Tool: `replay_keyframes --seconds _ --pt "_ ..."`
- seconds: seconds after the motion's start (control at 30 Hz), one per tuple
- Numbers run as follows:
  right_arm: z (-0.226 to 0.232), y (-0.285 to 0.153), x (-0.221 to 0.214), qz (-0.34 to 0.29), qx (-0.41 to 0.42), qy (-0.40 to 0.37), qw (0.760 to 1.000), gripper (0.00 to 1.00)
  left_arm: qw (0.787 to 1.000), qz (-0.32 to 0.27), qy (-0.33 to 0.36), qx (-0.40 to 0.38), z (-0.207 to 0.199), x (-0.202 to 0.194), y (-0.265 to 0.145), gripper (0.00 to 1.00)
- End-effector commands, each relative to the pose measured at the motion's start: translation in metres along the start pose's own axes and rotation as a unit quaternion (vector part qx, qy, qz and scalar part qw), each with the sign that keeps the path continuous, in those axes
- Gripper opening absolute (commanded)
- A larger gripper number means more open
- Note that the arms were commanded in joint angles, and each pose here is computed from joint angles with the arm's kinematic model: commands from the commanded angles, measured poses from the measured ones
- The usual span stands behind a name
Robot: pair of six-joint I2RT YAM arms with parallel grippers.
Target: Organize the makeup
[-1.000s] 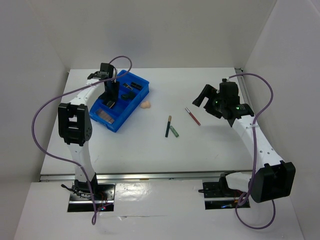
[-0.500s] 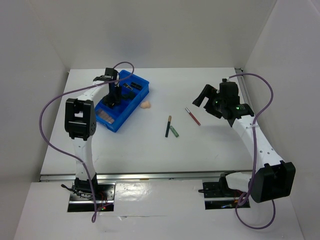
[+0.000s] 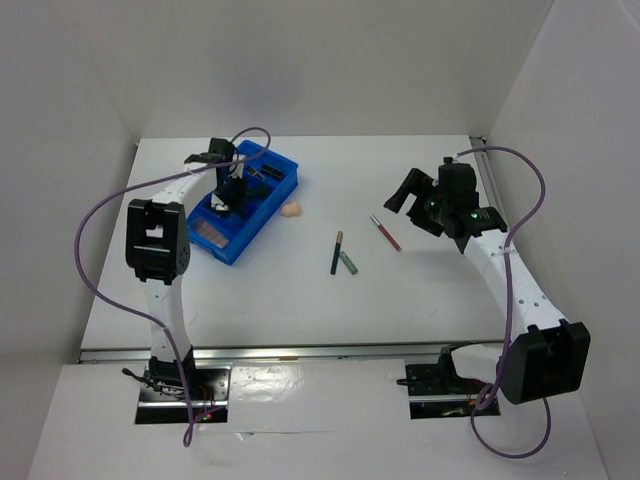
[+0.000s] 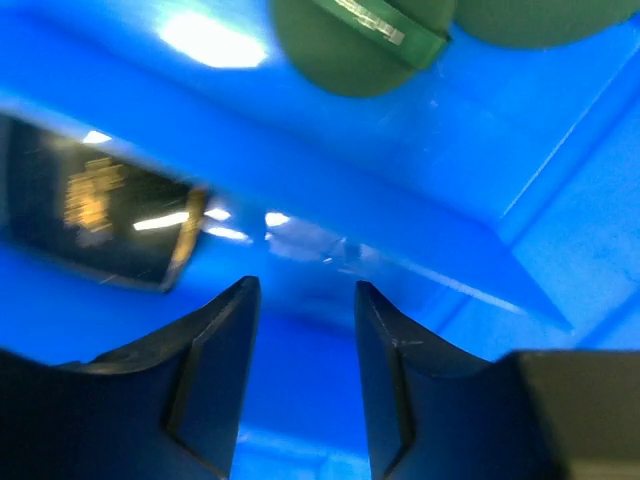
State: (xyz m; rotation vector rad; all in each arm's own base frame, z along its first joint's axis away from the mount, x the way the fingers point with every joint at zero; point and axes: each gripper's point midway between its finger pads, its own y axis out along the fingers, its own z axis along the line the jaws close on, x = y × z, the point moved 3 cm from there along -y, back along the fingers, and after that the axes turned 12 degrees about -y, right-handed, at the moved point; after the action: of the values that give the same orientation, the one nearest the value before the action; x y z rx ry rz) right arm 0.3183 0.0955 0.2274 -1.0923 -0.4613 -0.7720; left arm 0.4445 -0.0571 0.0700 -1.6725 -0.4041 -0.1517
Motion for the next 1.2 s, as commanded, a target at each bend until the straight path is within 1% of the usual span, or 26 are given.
replay_keyframes --seconds 0.0,0.1,0.2,0.27,0.3,0.33,0.43,0.67,0.73,0.83,1.0,1.1,1.17 --pt "0.003 0.002 0.009 -0.019 0.011 0.002 1.0 1.0 0.996 -0.085 -0.023 0.031 0.005 0.03 -0.048 0.57" --pt "0.003 0.002 0.009 -0.019 0.011 0.002 1.0 1.0 0.987 -0.137 -0.049 0.069 0.014 0.047 -0.061 0.61" --pt "0.003 0.002 0.009 -0.019 0.011 0.002 1.0 1.0 0.979 -0.16 -0.064 0.107 0.024 0.057 -0.06 0.67" --pt "0.003 0.002 0.009 -0.019 0.011 0.002 1.0 1.0 0.977 -0.161 -0.065 0.126 0.028 0.062 -0.052 0.71" --pt "0.003 0.002 0.009 -0.019 0.011 0.002 1.0 1.0 0.975 -0.157 -0.071 0.14 0.031 0.068 -0.042 0.72" --pt "0.003 0.002 0.009 -0.019 0.011 0.002 1.0 1.0 0.976 -0.145 -0.069 0.145 0.031 0.066 -0.036 0.72" --pt "-0.001 0.002 0.01 -0.019 0.002 0.005 1.0 1.0 0.976 -0.133 -0.068 0.157 0.034 0.068 -0.019 0.72" --pt "-0.002 -0.001 0.011 -0.025 -0.001 0.0 1.0 1.0 0.98 -0.116 -0.061 0.147 0.034 0.056 -0.005 0.74" --pt "-0.002 -0.001 0.011 -0.025 -0.001 0.0 1.0 1.0 0.982 -0.107 -0.064 0.14 0.033 0.049 0.003 0.74" --pt "-0.001 0.002 0.011 -0.023 0.004 0.0 1.0 1.0 0.986 -0.103 -0.051 0.118 0.028 0.046 0.005 0.74" --pt "0.0 0.002 0.011 -0.021 0.008 0.0 1.0 1.0 0.992 -0.046 -0.046 0.106 0.03 0.03 0.034 0.74" --pt "-0.001 0.003 0.009 -0.021 0.008 0.0 1.0 1.0 0.996 -0.031 -0.04 0.075 0.022 0.025 0.037 0.74" --pt "-0.001 0.003 0.009 -0.021 0.008 0.0 1.0 1.0 0.998 -0.01 -0.033 0.048 0.016 0.014 0.042 0.72"
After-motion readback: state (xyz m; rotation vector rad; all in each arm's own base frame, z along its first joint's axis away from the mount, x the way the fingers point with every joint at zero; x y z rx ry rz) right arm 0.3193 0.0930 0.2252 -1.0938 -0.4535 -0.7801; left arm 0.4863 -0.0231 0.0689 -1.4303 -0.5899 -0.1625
